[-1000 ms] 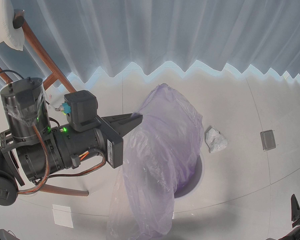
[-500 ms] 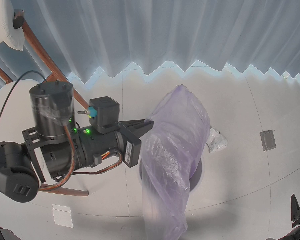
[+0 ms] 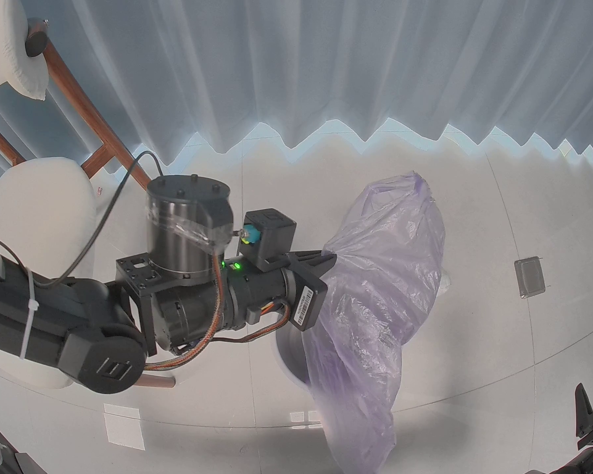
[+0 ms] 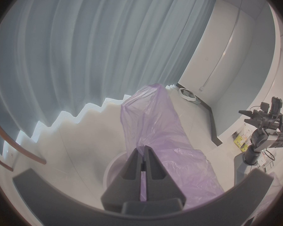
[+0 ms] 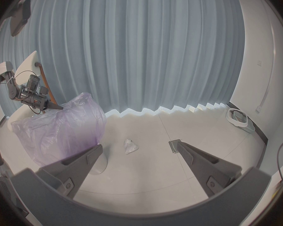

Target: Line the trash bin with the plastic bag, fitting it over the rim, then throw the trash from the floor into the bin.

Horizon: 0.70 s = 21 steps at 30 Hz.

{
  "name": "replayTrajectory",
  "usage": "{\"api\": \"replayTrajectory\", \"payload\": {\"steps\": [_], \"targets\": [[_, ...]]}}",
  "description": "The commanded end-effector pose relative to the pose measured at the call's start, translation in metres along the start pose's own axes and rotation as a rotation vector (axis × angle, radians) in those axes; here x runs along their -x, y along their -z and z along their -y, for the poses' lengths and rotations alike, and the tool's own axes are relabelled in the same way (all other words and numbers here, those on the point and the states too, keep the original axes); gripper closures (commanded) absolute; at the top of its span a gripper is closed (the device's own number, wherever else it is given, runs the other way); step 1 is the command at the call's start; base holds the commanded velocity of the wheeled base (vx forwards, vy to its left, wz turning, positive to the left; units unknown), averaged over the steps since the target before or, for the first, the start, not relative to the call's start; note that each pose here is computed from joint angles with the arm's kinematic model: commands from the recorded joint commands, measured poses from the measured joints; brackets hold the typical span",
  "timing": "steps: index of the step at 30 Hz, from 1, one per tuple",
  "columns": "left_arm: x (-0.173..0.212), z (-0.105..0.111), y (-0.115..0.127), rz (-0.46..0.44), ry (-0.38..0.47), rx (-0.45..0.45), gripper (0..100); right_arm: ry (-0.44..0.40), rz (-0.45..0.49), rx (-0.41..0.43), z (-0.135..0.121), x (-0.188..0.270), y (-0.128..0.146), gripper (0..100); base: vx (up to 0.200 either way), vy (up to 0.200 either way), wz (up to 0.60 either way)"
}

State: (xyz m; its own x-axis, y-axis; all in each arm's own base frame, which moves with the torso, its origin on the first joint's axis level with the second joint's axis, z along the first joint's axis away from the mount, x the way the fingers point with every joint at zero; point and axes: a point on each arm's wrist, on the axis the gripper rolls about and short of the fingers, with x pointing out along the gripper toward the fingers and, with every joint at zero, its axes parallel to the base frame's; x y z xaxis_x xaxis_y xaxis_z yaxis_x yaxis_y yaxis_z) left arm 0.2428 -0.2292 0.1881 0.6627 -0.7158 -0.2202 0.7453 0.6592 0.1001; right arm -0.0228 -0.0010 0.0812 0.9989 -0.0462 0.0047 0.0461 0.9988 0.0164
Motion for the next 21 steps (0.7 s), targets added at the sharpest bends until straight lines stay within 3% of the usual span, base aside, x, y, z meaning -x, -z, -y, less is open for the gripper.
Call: {"api": "replayTrajectory", "payload": {"steps": [1,15,21], "targets": [[-0.011,0.000,0.009,-0.031,-0.013,0.004,100,0.000,0.000,0.001,0.000,0.000,0.005,0,0.000,0.000,0.00],[-0.026,-0.006,0.010,-0.036,-0.051,0.023,100,0.000,0.000,0.002,0.000,0.000,0.005,0,0.000,0.000,0.00],[-0.025,-0.019,0.013,-0.043,-0.086,0.034,100,0.000,0.000,0.002,0.000,0.000,0.005,0,0.000,0.000,0.00]]}}
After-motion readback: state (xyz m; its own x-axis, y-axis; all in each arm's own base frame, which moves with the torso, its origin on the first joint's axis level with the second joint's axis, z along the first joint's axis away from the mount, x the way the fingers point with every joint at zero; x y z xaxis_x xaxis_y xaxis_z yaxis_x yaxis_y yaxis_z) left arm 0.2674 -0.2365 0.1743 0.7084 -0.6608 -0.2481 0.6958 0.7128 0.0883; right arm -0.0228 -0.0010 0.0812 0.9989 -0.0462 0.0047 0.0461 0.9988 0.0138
